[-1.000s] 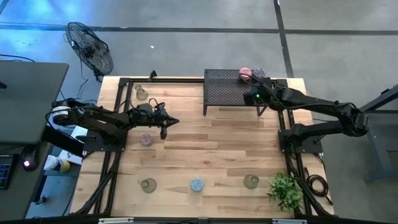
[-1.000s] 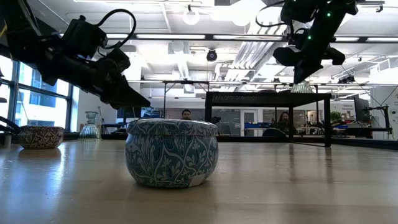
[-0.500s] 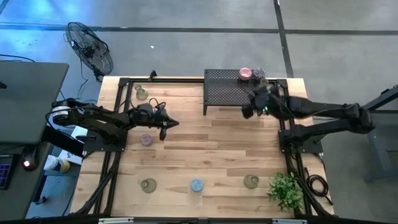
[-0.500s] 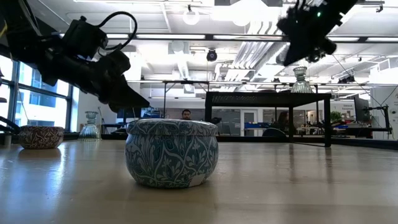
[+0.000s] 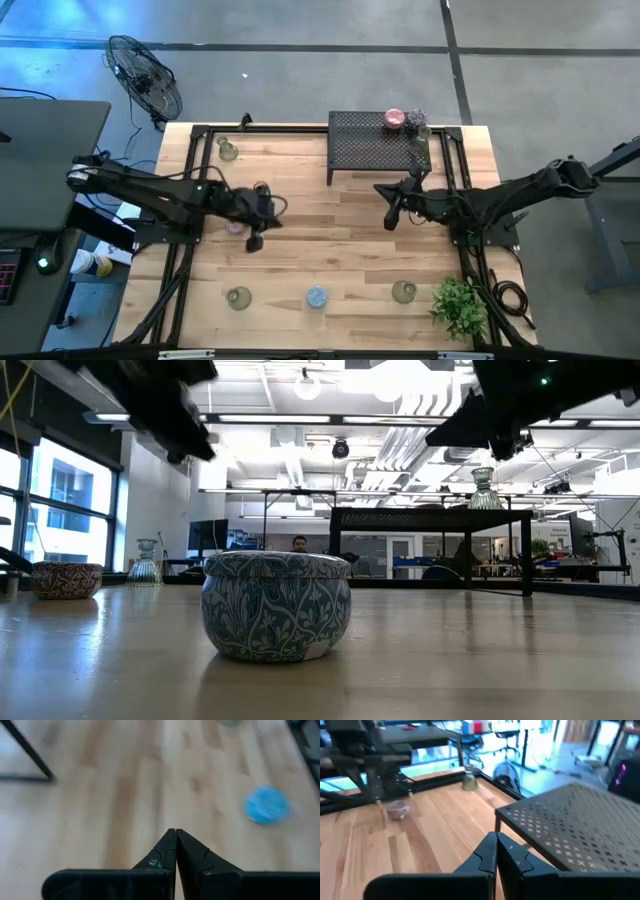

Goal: Pick & Place candle stick holders
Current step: Put the green glass candle holder on the shelf aligned with the other green glass candle holder

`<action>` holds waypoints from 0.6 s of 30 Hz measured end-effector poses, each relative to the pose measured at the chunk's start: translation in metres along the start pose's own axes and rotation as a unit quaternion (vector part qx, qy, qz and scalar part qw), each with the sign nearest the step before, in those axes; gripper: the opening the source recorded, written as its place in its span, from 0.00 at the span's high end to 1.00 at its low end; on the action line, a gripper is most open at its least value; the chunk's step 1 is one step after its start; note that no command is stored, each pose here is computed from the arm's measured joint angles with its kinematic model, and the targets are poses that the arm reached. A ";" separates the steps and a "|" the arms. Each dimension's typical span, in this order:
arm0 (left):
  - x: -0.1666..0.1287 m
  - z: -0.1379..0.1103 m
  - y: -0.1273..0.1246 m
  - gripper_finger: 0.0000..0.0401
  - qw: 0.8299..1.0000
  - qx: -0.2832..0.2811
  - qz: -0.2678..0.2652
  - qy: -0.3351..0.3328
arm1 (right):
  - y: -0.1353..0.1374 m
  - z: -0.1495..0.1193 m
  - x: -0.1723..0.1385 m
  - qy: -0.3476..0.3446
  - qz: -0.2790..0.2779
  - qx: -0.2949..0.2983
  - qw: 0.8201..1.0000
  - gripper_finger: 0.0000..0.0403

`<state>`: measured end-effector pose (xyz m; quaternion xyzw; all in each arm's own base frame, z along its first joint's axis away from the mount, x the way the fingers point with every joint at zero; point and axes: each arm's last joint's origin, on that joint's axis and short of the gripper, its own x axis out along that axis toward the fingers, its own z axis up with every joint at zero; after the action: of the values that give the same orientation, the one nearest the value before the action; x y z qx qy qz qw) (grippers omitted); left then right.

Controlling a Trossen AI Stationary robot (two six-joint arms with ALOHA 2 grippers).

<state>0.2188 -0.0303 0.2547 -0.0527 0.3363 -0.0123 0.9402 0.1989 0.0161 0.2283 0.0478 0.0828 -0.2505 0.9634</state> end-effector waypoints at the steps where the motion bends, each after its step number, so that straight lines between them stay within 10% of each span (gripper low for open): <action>1: -0.004 0.001 -0.008 1.00 1.000 -0.011 -0.013 0.022 | 0.000 -0.002 0.000 -0.004 0.005 -0.005 1.000 1.00; 9: -0.014 -0.009 -0.065 0.95 0.964 -0.166 -0.023 0.208 | 0.003 -0.006 -0.002 -0.003 0.039 -0.035 0.999 1.00; 18: -0.030 -0.007 -0.135 0.56 0.923 -0.258 0.035 0.283 | 0.011 -0.005 -0.008 -0.013 0.066 -0.080 0.995 1.00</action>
<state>0.1933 -0.1631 0.2827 -0.2762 0.5816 0.0937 0.7594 0.1972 0.0301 0.2250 -0.0277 0.0865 -0.1796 0.9795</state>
